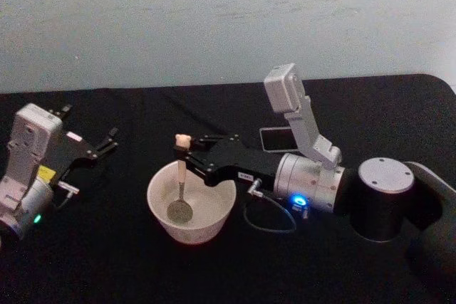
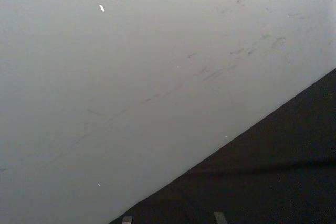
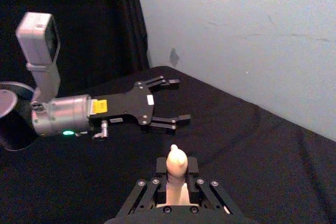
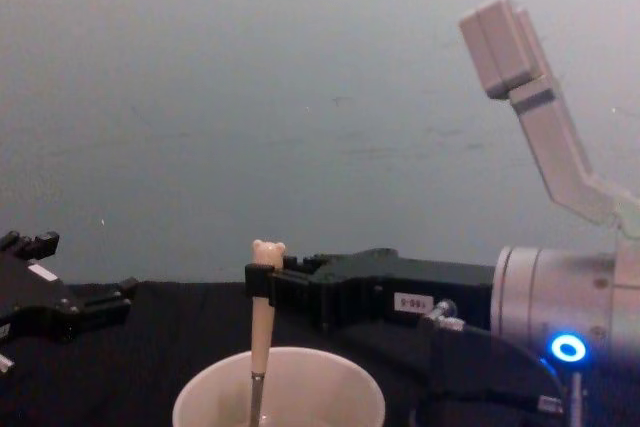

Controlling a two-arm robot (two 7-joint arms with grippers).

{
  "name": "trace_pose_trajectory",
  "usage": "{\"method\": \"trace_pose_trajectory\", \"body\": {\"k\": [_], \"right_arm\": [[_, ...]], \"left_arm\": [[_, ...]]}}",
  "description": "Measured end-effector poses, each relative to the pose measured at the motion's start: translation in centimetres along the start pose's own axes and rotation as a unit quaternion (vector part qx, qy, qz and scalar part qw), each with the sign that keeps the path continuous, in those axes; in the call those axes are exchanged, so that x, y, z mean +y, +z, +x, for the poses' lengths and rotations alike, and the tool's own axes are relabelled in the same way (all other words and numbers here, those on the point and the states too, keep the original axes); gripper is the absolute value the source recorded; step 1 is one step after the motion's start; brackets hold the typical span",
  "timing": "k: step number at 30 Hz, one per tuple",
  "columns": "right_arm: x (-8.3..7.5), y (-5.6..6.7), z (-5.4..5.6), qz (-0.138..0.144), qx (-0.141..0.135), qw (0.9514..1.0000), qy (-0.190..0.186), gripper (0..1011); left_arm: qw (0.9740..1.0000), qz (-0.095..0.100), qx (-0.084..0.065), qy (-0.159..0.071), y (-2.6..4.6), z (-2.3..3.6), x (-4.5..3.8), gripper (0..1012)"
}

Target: Pick up the stirring spoon with one hand, stir inside the cup, then place it back in its original position.

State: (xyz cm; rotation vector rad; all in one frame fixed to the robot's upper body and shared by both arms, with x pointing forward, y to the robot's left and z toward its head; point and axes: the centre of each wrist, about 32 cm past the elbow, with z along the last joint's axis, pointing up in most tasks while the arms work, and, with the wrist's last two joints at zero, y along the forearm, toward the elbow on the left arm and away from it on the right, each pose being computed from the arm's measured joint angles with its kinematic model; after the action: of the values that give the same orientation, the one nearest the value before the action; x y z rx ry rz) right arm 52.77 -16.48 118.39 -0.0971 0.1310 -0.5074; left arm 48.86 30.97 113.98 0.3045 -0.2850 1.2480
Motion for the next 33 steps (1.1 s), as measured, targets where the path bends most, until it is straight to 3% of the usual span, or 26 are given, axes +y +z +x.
{"method": "trace_pose_trajectory", "body": {"k": [9,16,24,33], "right_arm": [[1.1,-0.4,0.7,-0.001,-0.007,0.9997,-0.021,218],[1.1,-0.3,1.5,0.005,-0.009,0.9991,-0.04,218],[-0.1,0.0,2.2,0.012,-0.011,0.9979,-0.063,218],[-2.2,0.2,1.7,0.009,-0.013,0.9984,-0.055,218]], "left_arm": [[1.0,0.0,0.0,0.0,0.0,0.0,0.0,1001],[1.0,0.0,0.0,0.0,0.0,0.0,0.0,1001],[1.0,0.0,0.0,0.0,0.0,0.0,0.0,1001],[1.0,0.0,0.0,0.0,0.0,0.0,0.0,1001]]}}
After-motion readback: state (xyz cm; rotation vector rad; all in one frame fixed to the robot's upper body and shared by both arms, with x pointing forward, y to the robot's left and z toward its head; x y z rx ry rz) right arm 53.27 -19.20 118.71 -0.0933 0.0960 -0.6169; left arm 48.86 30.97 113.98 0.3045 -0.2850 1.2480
